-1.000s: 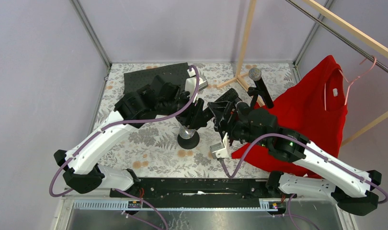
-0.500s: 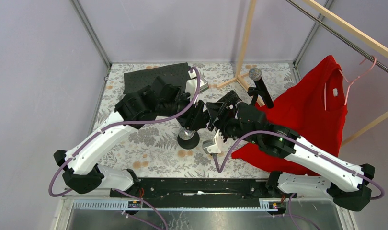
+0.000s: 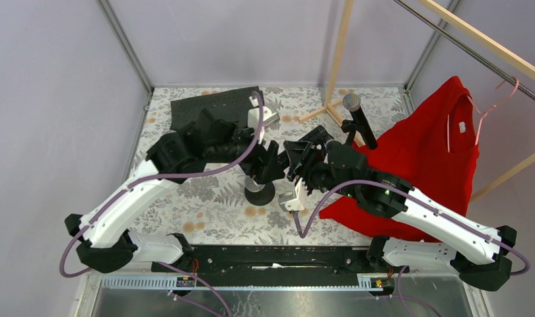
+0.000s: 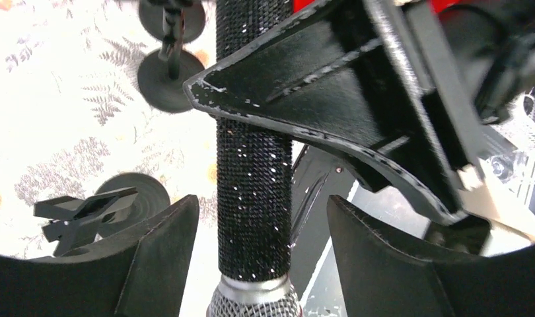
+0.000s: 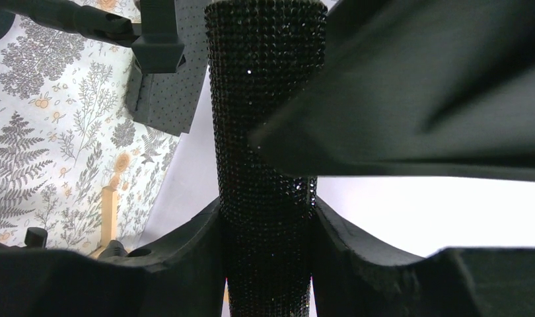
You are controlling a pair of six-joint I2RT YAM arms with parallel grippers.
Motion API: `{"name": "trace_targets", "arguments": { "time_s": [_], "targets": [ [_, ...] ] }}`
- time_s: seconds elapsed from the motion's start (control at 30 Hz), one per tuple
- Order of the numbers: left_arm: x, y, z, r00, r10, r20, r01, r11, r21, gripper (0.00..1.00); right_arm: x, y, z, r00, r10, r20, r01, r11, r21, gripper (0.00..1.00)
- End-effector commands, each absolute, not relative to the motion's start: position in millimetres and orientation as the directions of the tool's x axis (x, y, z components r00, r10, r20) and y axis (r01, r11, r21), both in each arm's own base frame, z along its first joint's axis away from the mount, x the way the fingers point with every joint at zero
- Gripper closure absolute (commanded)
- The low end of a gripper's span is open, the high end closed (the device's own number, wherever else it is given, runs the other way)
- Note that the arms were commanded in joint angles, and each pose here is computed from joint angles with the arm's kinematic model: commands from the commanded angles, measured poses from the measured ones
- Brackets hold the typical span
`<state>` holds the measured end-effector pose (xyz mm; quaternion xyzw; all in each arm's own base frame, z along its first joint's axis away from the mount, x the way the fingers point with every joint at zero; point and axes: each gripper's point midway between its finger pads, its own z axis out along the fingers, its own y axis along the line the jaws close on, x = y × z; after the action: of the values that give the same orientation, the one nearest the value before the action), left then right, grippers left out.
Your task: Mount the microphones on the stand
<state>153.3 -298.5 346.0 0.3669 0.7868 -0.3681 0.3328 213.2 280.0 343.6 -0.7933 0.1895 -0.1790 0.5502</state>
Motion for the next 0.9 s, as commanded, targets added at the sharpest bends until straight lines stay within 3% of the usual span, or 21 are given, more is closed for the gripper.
{"name": "trace_targets", "arguments": {
  "time_s": [0.0, 0.1, 0.27, 0.47, 0.6, 0.73, 0.87],
  "targets": [
    [146, -291, 412, -0.374, 0.156, -0.914, 0.872, 0.394, -0.29, 0.2, 215, 283, 385, 0.859, -0.507, 0.075, -0.036, -0.205, -0.978, 0.91],
    [141, -283, 443, -0.31, 0.06, -0.949, 0.889, 0.371, -0.267, 0.04, 216, 283, 391, 0.856, -0.511, 0.073, -0.026, -0.183, -0.983, 0.94],
    [142, -255, 478, -0.189, -0.126, -0.974, 0.874, 0.43, -0.226, 0.01, 216, 283, 410, 0.852, -0.524, 0.0, -0.037, -0.061, -0.997, 0.96],
    [125, -205, 522, 0.0, -0.401, -0.916, 0.869, 0.453, -0.198, 0.01, 214, 287, 451, 0.848, -0.462, -0.26, -0.155, 0.253, -0.955, 0.97],
    [117, -181, 539, 0.074, -0.46, -0.885, 0.858, 0.482, -0.178, 0.01, 221, 284, 470, 0.788, -0.404, -0.464, -0.271, 0.447, -0.852, 0.98],
    [118, -175, 542, 0.107, -0.477, -0.872, 0.848, 0.502, -0.171, 0.01, 221, 282, 493, 0.695, -0.21, -0.688, -0.437, 0.636, -0.636, 1.0],
    [121, -185, 543, 0.123, -0.485, -0.866, 0.86, 0.487, -0.151, 0.01, 216, 285, 506, 0.531, 0.026, -0.847, -0.61, 0.705, -0.361, 1.0]
  ]
}}
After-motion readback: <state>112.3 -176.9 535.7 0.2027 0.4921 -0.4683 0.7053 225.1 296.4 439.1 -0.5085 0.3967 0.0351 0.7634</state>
